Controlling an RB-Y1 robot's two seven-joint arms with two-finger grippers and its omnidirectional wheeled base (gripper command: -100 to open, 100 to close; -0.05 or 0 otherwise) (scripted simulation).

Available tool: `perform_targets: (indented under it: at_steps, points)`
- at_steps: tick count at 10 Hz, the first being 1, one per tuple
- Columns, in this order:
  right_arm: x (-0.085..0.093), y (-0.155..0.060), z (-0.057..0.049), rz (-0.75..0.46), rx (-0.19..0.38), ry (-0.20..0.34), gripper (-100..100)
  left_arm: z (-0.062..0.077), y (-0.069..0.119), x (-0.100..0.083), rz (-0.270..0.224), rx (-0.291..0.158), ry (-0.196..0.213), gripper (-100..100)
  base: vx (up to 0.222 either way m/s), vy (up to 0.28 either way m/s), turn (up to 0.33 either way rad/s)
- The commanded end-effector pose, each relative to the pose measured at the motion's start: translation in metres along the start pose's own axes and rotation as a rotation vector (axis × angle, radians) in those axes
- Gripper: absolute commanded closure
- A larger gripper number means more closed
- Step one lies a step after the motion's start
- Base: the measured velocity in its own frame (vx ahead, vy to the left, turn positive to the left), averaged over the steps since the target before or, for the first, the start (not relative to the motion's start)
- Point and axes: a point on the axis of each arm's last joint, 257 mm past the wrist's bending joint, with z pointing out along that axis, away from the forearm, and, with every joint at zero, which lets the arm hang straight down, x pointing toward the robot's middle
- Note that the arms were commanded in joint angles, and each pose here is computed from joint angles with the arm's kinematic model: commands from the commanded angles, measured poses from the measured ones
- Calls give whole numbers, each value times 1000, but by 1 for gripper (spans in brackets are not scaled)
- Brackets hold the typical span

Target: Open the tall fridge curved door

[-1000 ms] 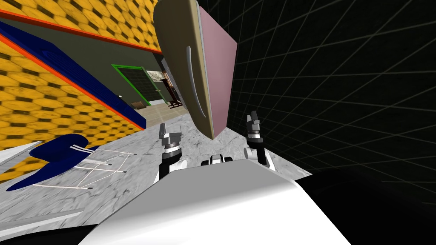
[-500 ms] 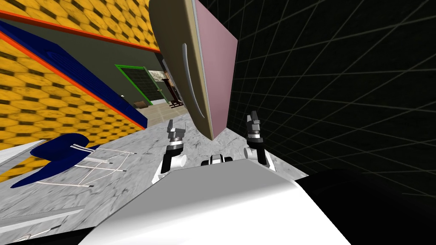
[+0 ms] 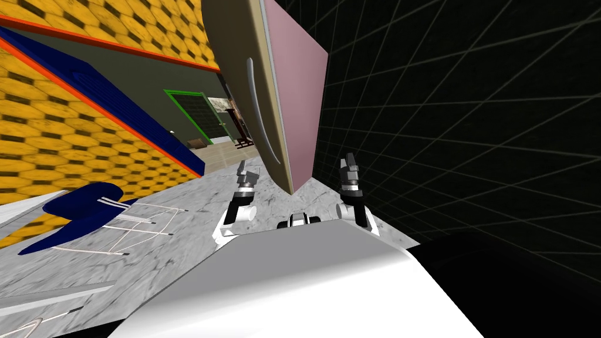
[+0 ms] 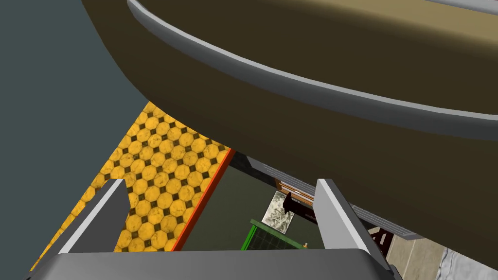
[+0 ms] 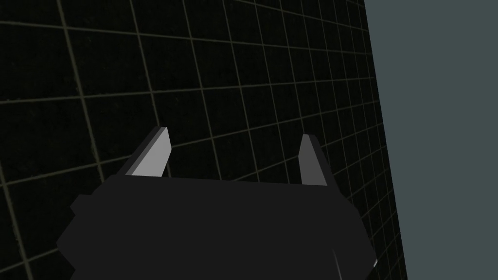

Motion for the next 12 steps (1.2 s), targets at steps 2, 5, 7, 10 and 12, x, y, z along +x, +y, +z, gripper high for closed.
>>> perform_targets:
  at_steps: [2, 5, 7, 10, 12]
  points:
    - [0, 0, 0, 0, 0, 0, 0, 27, 12, -1, -36, -37, 23, -100, 50, -79, 45]
    - [0, 0, 0, 0, 0, 0, 0, 52, 33, -14, -72, -113, 23, -100, 49, -88, 54]
    - [0, 0, 0, 0, 0, 0, 0, 67, 40, -21, -88, -147, 20, -100, 57, -93, 51]
    - [0, 0, 0, 0, 0, 0, 0, 95, 36, -21, -103, -162, 28, -100, 45, -84, 50]
    - [0, 0, 0, 0, 0, 0, 0, 108, 42, -31, -114, -200, 14, -100, 41, -49, 22]
